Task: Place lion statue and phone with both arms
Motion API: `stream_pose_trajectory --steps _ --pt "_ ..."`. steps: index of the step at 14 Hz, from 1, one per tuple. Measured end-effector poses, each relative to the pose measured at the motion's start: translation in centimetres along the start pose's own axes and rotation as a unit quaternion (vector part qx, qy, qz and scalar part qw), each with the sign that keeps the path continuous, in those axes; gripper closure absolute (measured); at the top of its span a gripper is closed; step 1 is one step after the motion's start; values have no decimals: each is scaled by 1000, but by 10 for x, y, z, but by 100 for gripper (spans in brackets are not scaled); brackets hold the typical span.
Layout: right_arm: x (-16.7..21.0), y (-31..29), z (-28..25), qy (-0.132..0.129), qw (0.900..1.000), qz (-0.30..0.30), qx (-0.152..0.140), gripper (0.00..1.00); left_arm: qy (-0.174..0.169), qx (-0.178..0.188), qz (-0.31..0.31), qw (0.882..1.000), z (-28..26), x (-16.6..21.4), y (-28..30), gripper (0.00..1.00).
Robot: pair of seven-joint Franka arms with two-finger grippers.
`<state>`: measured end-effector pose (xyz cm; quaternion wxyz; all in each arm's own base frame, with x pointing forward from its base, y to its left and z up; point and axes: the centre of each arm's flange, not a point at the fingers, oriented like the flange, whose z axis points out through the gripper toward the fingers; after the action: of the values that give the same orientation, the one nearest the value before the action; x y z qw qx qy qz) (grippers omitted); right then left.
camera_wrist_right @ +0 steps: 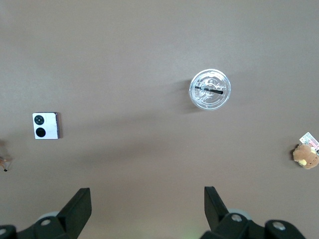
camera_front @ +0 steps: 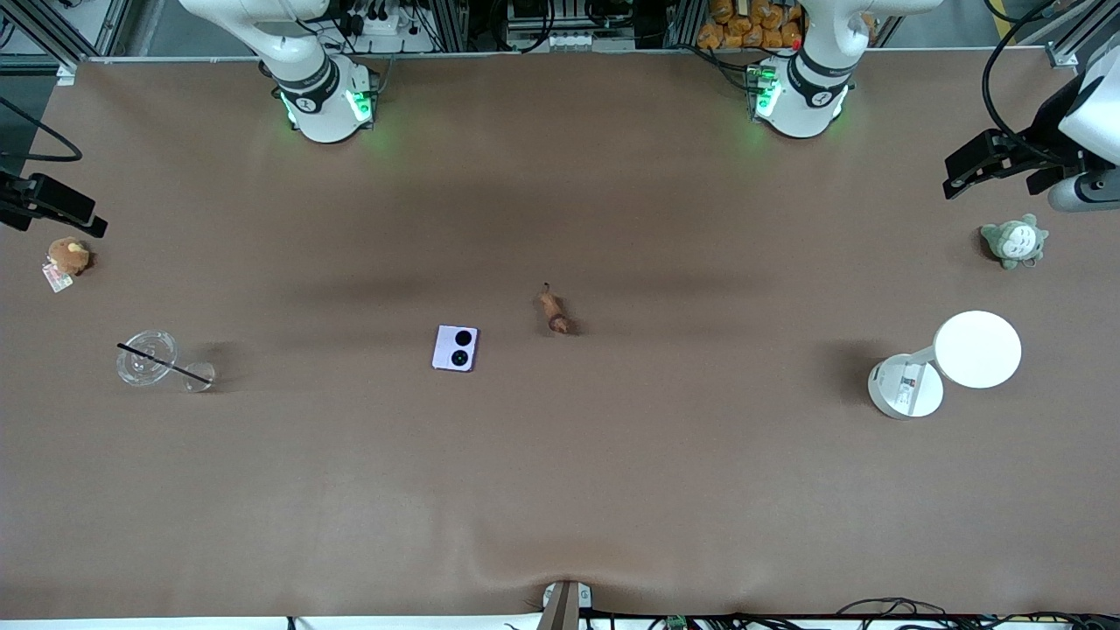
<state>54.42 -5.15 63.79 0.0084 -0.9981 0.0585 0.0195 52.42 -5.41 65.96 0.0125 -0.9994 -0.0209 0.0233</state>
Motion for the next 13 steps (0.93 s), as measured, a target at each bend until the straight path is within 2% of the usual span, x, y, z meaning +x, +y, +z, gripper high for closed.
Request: stream_pose_trajectory --steps 13 --pt "0 0 0 0 1000 0 0 0 -10 2 -4 1000 11 10 -3 0"
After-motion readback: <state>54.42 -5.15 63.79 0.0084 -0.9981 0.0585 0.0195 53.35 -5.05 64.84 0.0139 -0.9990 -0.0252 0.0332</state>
